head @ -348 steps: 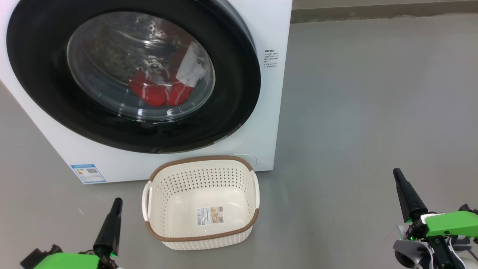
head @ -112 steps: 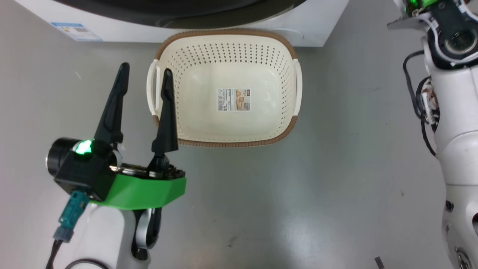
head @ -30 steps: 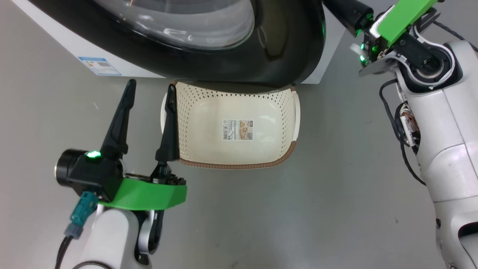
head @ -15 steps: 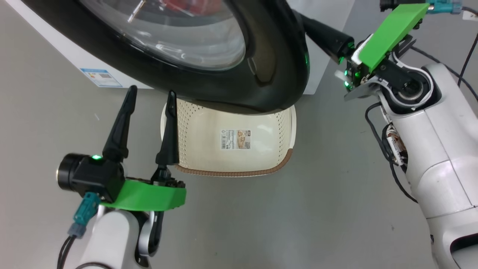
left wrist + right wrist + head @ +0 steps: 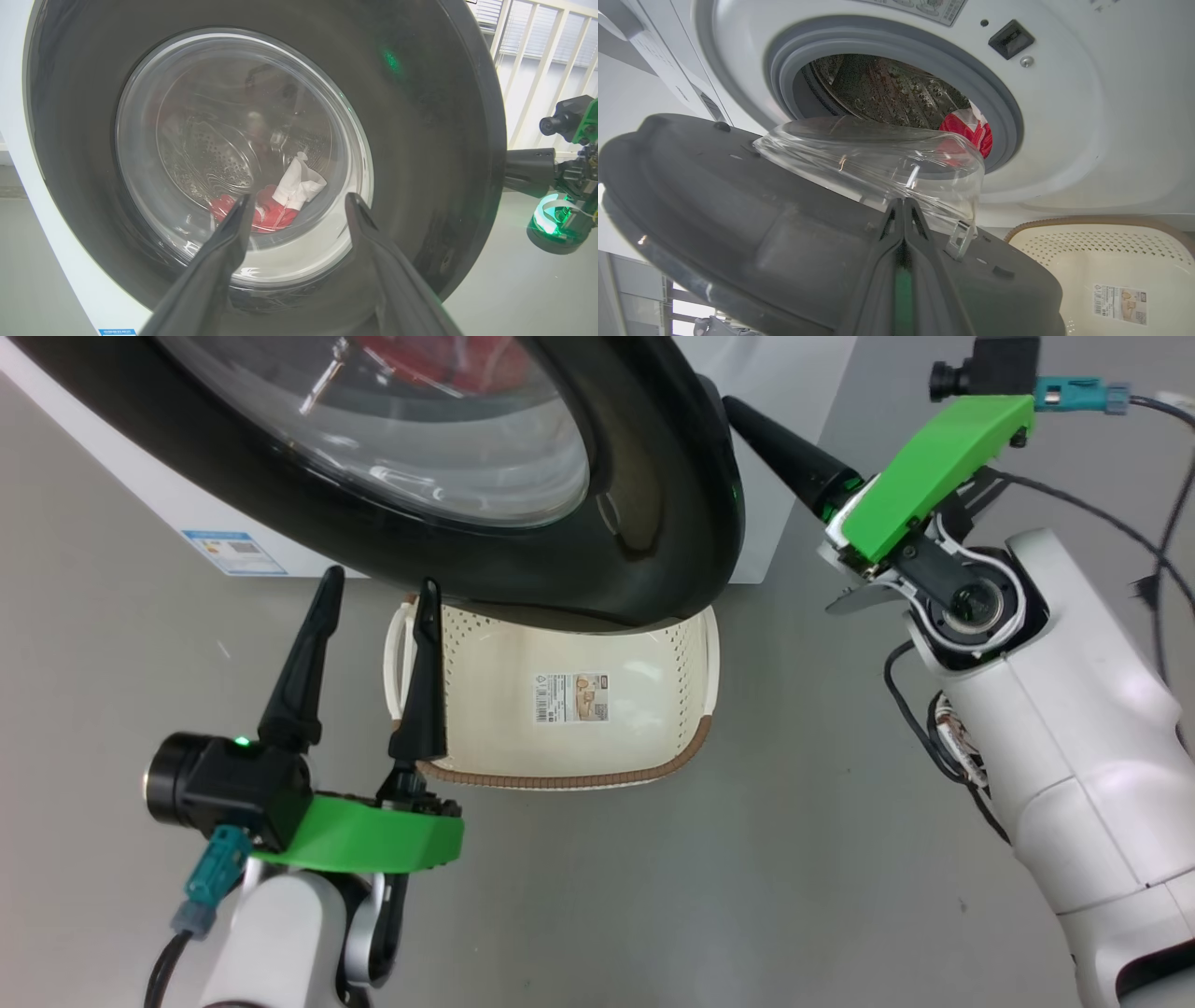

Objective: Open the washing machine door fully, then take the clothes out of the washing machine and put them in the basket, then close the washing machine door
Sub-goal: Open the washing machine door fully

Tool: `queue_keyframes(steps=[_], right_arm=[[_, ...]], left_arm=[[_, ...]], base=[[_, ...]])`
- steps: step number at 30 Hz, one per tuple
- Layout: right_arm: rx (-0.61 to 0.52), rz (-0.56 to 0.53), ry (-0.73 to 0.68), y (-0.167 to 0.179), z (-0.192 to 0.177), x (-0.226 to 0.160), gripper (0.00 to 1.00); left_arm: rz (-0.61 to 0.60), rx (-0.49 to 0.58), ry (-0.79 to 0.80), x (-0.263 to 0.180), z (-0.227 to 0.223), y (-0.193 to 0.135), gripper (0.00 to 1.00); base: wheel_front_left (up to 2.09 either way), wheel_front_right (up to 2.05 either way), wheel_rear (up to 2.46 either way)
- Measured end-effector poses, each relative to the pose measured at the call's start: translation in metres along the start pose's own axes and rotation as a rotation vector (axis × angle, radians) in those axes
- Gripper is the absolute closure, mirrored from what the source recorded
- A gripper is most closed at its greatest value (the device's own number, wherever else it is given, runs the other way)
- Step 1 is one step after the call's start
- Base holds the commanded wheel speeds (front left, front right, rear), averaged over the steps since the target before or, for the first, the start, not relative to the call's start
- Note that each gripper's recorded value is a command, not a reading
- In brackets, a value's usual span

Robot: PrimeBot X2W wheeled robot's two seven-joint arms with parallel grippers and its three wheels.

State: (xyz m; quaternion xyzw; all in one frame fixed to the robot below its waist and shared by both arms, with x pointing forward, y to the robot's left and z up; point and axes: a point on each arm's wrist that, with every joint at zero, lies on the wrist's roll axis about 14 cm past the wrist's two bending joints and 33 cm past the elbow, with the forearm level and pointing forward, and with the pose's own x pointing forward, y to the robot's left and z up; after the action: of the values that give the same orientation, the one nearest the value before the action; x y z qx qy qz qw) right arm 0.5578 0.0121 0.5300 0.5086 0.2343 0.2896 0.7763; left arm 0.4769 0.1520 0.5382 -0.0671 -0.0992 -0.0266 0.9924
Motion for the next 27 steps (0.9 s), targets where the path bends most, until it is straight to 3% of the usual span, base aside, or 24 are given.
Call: queue_keyframes(steps=[1,4,9,12,13,14,19,27], right_arm=[[-0.046,-0.013,-0.026,-0.002,0.004,-0.002,0.00],[-0.157,-0.035,-0.099,-0.006,0.014,-0.007,0.00],[-0.232,-0.035,-0.216,-0.007,0.027,-0.019,0.00],[-0.381,-0.053,-0.297,-0.011,0.042,-0.029,0.00],[-0.381,-0.053,-0.297,-0.011,0.042,-0.029,0.00],[-0.482,-0.065,-0.346,-0.014,0.052,-0.036,0.00],[-0.699,-0.122,-0.401,-0.032,0.061,-0.051,0.00],[-0.918,-0.226,-0.501,-0.044,0.082,-0.081,0.00]], left_arm=[[-0.001,-0.001,0.000,0.000,0.000,0.000,0.00],[-0.004,-0.004,0.001,0.001,-0.001,-0.002,0.00],[-0.002,-0.023,0.006,0.001,-0.004,-0.003,0.00],[-0.001,-0.034,0.006,0.003,-0.006,-0.004,0.00],[-0.001,-0.034,0.006,0.003,-0.006,-0.004,0.00],[-0.002,-0.036,0.007,0.004,-0.007,-0.004,0.00],[-0.001,-0.040,0.007,0.005,-0.009,-0.005,0.00],[0.015,-0.043,0.007,0.002,-0.010,0.000,0.00]], base=[[0.00,0.00,0.00],[0.00,0.00,0.00],[0.00,0.00,0.00],[0.00,0.00,0.00],[0.00,0.00,0.00],[0.00,0.00,0.00],[0.00,0.00,0.00],[0.00,0.00,0.00]])
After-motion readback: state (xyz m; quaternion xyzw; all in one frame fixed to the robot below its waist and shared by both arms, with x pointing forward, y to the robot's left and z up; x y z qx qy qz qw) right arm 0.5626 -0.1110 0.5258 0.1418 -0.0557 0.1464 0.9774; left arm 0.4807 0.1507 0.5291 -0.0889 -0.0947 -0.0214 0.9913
